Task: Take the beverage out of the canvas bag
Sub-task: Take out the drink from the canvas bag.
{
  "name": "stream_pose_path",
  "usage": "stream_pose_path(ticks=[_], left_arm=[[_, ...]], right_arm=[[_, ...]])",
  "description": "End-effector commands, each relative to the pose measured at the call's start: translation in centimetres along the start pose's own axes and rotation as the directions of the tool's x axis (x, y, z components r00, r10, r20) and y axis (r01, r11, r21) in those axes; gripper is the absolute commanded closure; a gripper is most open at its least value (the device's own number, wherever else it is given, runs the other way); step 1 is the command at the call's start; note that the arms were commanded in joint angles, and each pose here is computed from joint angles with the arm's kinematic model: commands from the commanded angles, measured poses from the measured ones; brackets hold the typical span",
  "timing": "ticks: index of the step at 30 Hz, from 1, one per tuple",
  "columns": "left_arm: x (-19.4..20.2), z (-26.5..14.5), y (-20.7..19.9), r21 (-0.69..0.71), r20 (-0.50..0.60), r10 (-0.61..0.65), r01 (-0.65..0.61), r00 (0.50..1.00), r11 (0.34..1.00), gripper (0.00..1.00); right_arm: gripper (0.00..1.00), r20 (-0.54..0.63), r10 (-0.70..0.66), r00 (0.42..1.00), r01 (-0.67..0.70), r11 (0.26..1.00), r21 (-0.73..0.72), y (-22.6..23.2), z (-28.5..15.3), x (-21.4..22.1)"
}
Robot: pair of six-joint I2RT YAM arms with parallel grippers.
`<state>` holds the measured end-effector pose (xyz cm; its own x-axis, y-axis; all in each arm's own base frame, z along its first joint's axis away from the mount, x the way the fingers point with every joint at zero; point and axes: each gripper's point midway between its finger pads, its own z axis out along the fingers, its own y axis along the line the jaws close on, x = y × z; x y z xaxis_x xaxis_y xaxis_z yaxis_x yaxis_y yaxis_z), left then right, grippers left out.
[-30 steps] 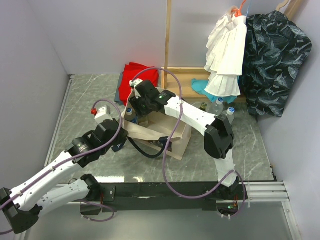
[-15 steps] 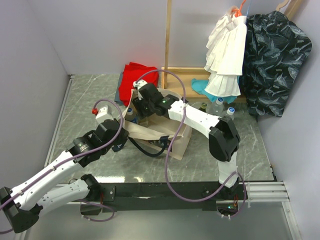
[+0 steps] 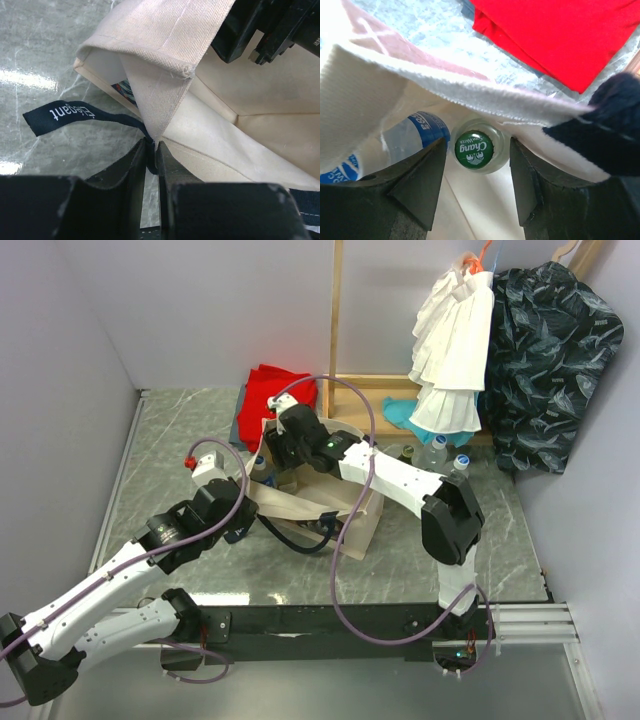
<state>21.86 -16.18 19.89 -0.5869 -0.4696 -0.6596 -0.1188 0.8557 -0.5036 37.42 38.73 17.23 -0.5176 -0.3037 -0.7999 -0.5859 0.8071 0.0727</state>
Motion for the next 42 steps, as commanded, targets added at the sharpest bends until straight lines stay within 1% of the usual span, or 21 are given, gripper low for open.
stream_pose_path(ticks=[1, 4, 6, 8, 9, 16, 18, 29, 36, 42], left_arm=[[0.8, -0.2, 1.3, -0.039, -0.026, 0.029, -0.03, 0.999, 0.999, 0.8], [0.8, -0.2, 1.3, -0.035, -0.023, 0.024, -0.025, 0.999, 0.999, 0.8], [0.8, -0.3, 1.4, -0.034, -0.022, 0.025, -0.026, 0.999, 0.999, 0.8], [0.8, -0.3, 1.4, -0.036, -0.022, 0.024, -0.025, 0.999, 0.999, 0.8], [0.7, -0.3, 1.4, -0.036, -0.022, 0.024, -0.025, 0.999, 0.999, 0.8], [0.8, -0.2, 1.4, -0.044, -0.025, 0.028, -0.029, 0.999, 0.999, 0.8], [0.8, -0.3, 1.5, -0.045, -0.024, 0.025, -0.026, 0.999, 0.999, 0.8], [0.9, -0.2, 1.5, -0.043, -0.026, 0.026, -0.027, 0.999, 0.999, 0.8], [0.9, -0.2, 1.6, -0.042, -0.022, 0.024, -0.025, 0.999, 0.999, 0.8], [0.8, -0.2, 1.6, -0.046, -0.023, 0.025, -0.026, 0.999, 0.999, 0.8]], right_arm=[[0.39, 0.128, 0.028, 0.991, -0.027, 1.0, -0.011, 0.2, -2.2, -4.6], [0.4, 0.089, 0.029, 0.996, -0.029, 1.0, -0.001, 0.1, -1.6, -3.8], [0.42, 0.096, 0.03, 0.995, -0.03, 1.0, 0.002, 0.1, -1.4, -3.7], [0.51, 0.097, 0.027, 0.995, -0.027, 1.0, -0.004, 0.1, -1.4, -3.4], [0.51, 0.094, 0.028, 0.995, -0.028, 1.0, -0.003, 0.1, -1.4, -3.4], [0.48, 0.069, 0.028, 0.997, -0.028, 1.0, 0.005, 0.1, -0.7, -3.0], [0.46, 0.06, 0.029, 0.998, -0.029, 1.0, 0.0, 0.2, -0.6, -2.8], [0.46, 0.034, 0.031, 0.999, -0.032, 0.999, 0.005, 0.1, 0.5, -1.7], [0.46, 0.05, 0.03, 0.998, -0.03, 1.0, 0.002, 0.2, 0.2, -1.9], [0.47, 0.007, 0.033, 0.999, -0.033, 0.999, 0.019, -0.1, 0.8, -0.9]])
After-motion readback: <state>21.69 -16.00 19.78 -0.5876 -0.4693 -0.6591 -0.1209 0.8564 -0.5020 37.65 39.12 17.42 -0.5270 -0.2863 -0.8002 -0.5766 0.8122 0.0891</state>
